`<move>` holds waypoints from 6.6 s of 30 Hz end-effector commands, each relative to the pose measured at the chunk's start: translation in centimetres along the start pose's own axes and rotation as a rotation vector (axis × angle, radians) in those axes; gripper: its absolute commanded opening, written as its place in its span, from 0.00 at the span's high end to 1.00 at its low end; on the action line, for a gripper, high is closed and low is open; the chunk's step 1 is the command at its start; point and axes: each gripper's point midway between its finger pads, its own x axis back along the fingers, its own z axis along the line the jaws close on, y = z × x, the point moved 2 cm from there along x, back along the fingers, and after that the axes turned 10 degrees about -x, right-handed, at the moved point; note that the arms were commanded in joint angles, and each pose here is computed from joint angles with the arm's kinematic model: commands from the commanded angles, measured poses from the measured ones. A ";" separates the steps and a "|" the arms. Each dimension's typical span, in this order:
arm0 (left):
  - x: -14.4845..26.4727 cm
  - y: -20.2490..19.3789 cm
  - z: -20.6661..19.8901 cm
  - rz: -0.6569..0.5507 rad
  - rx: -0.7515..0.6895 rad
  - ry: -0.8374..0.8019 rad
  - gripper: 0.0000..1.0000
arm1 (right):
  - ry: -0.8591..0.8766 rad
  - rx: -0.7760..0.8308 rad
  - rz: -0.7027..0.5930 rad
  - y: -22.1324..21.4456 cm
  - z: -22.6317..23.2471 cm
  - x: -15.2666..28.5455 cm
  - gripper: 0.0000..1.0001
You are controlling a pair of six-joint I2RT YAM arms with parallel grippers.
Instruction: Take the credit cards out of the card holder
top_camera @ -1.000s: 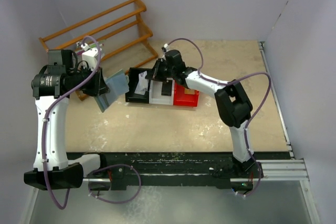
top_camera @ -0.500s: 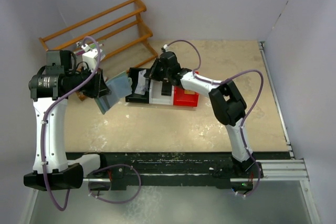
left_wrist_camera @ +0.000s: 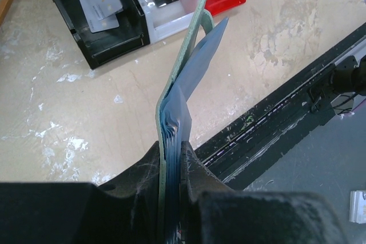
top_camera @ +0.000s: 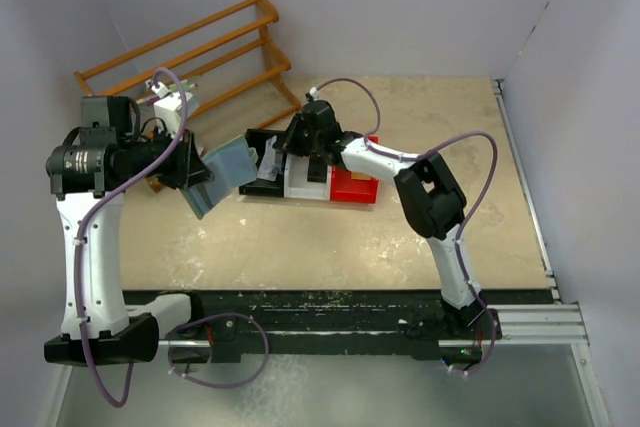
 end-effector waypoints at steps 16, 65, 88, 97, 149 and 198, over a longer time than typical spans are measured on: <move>1.6 1.9 -2.1 -0.096 -0.055 -0.068 1.00 | 0.230 0.237 -0.091 3.3 10.3 11.7 0.49; 3.5 2.3 -9.3 -0.278 -0.166 -0.500 0.25 | 0.939 0.529 0.144 -6.0 21.5 32.4 1.00; 2.7 2.9 -8.4 -0.345 -0.173 -0.428 0.72 | 1.016 0.434 0.166 -5.3 20.8 34.0 1.00; 2.7 3.4 -8.4 -0.367 -0.149 -0.429 0.93 | 1.023 0.438 0.211 -5.9 20.4 33.6 0.95; 1.7 2.2 -6.6 -0.239 -0.060 -0.337 0.97 | 0.473 0.466 -0.325 -0.4 15.4 30.7 0.29; 1.0 1.1 -0.7 -0.077 0.036 0.035 1.00 | 0.261 0.779 -0.522 -10.8 21.0 19.6 0.36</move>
